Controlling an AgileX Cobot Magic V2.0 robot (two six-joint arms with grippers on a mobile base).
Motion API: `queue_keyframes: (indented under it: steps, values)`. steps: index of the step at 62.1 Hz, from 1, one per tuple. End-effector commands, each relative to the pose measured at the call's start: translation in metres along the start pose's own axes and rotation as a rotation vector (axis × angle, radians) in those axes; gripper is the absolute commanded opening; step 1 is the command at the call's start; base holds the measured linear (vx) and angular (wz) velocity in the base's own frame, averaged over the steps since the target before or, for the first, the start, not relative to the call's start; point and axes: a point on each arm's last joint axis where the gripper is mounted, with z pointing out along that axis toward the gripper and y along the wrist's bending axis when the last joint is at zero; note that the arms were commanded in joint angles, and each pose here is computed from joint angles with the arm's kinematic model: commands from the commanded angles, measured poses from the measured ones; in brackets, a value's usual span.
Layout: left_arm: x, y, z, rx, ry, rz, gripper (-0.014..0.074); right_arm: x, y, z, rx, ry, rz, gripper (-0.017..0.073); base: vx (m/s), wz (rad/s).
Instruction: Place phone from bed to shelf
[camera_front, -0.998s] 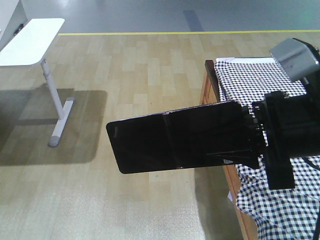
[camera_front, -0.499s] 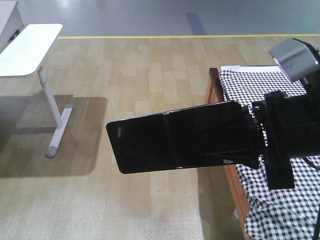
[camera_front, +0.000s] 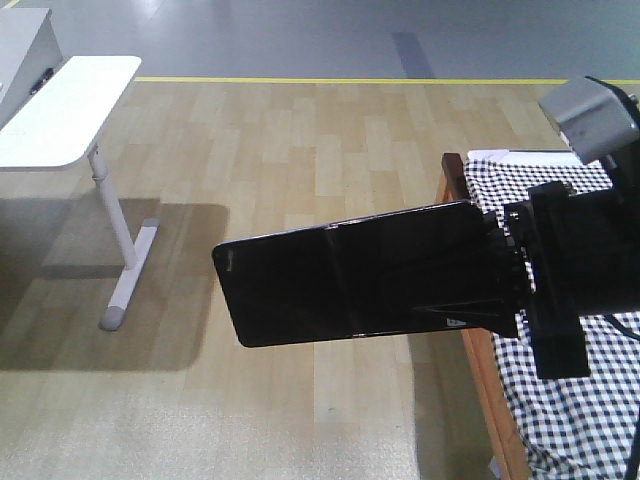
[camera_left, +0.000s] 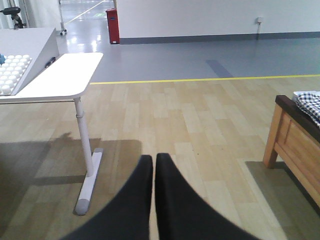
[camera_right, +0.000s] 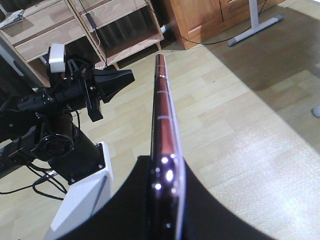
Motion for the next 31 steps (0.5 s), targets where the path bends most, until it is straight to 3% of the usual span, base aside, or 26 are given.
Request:
queue_keyframes:
  steps: [1,31]
  values:
    - [-0.0061,0.0006,-0.0005,-0.004,-0.077,-0.012,0.0001,-0.0117,0.0166,-0.0066,-0.091,-0.069,-0.014,-0.0004,0.16,0.08]
    - [-0.0061,0.0006,-0.0005,-0.004,-0.077,-0.012,0.0001,-0.0117,0.0166,-0.0066,-0.091,-0.069,-0.014,-0.0004,0.15,0.08]
